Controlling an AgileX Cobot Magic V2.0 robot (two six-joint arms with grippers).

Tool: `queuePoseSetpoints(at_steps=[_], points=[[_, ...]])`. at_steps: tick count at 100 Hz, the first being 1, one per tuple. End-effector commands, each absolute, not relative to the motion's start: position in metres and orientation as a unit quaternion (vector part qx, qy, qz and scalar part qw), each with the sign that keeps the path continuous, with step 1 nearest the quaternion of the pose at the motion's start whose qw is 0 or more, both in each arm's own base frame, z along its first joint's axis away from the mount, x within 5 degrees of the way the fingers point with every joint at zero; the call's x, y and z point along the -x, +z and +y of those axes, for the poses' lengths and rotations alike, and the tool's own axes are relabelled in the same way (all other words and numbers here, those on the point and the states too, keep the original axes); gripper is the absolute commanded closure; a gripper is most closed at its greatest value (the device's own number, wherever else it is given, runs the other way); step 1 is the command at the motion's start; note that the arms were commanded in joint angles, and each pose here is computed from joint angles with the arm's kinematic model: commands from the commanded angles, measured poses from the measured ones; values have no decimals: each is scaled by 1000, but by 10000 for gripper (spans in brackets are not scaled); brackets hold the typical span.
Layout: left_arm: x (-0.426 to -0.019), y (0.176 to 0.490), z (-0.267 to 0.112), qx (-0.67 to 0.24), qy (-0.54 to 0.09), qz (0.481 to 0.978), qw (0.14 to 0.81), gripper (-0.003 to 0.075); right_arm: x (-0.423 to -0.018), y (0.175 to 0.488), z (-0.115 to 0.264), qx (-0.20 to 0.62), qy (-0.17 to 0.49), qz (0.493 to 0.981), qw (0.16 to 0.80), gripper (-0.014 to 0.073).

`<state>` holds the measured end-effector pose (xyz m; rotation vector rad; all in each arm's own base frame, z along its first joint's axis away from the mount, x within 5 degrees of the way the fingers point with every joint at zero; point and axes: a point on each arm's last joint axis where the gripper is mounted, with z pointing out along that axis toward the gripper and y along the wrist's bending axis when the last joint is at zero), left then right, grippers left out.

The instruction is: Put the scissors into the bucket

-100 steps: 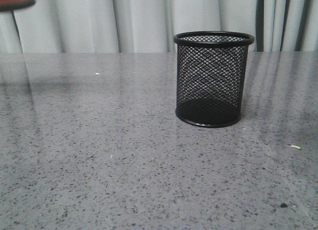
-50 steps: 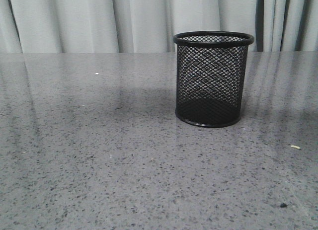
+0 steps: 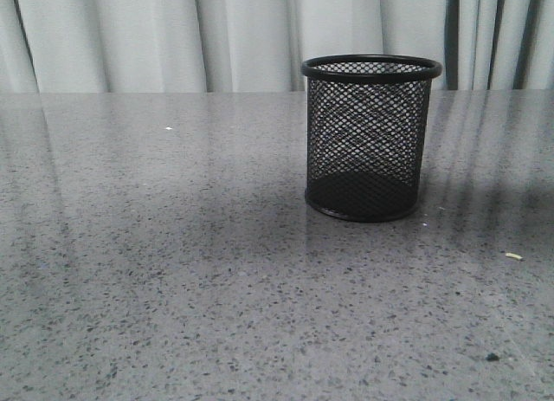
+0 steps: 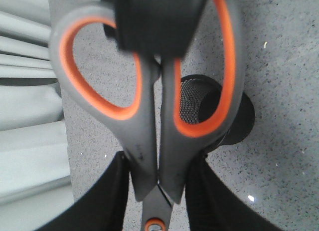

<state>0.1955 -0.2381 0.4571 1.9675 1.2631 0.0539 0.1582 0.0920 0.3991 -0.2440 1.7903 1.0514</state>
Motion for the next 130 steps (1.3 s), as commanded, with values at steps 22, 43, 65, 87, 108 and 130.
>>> queuePoseSetpoints(at_steps=[22, 43, 65, 87, 108, 130], points=[[-184, 484, -234, -743, 14, 483, 463, 733, -178, 402, 101, 106, 471, 724, 493, 364], [-179, 485, -237, -741, -26, 484, 465, 724, -181, 400, 103, 114, 471, 723, 493, 665], [-175, 490, -237, -709, -77, 524, 465, 624, -182, 400, 102, 120, 466, 723, 497, 659], [-176, 515, -217, -672, -85, 563, 473, 413, -182, 407, 101, 143, 437, 724, 515, 659], [-192, 547, -163, -549, -76, 649, 522, 407, -184, 433, 94, 161, 357, 749, 535, 640], [-201, 566, -91, -406, -52, 722, 558, 407, -190, 455, 84, 197, 243, 819, 480, 640]])
